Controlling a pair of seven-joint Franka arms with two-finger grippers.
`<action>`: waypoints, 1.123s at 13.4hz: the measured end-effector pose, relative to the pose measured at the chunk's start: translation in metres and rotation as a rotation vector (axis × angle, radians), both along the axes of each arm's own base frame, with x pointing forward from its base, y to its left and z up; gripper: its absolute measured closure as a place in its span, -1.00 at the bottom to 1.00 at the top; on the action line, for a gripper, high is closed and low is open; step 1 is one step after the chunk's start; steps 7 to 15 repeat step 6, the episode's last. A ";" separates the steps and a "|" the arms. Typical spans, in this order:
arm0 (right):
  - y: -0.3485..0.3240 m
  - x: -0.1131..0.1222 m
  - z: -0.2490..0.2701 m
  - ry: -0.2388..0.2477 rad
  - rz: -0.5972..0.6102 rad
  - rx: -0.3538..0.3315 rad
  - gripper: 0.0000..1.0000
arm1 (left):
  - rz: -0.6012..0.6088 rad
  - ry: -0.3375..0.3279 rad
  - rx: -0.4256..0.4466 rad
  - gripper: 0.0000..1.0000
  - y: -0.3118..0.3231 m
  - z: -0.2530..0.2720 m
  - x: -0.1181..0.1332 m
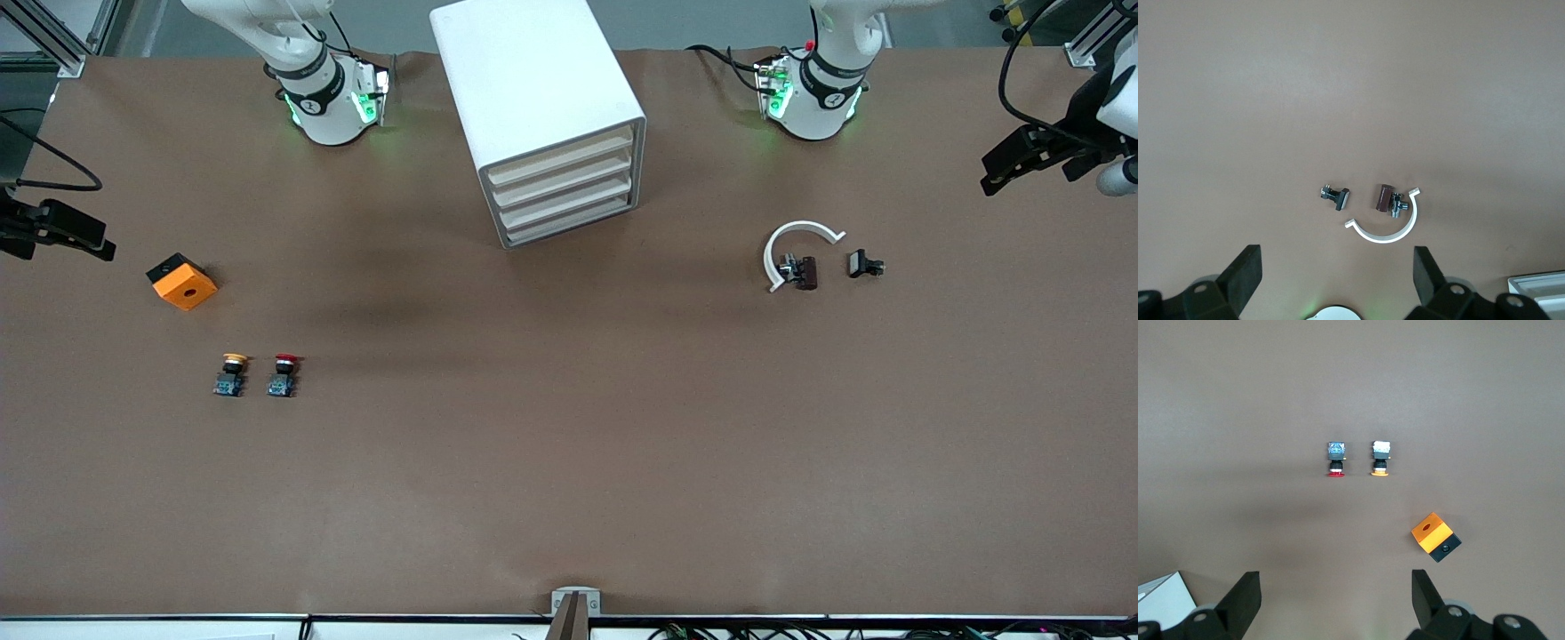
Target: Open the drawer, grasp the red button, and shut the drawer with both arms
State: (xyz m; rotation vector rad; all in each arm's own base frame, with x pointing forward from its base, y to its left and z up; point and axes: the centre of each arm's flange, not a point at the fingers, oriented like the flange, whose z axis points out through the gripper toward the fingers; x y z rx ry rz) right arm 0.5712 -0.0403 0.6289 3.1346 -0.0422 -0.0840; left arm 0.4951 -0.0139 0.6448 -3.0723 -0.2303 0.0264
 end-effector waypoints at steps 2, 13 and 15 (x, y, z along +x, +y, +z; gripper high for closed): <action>0.001 0.001 0.000 -0.002 0.002 0.001 -1.00 | -0.004 0.004 -0.003 -1.00 0.007 -0.001 0.001; 0.003 0.003 0.001 -0.020 0.006 0.000 -1.00 | -0.001 0.006 -0.005 -1.00 0.011 -0.002 0.001; 0.003 0.003 0.001 -0.020 0.006 0.000 -1.00 | -0.001 0.006 -0.005 -1.00 0.011 -0.002 0.001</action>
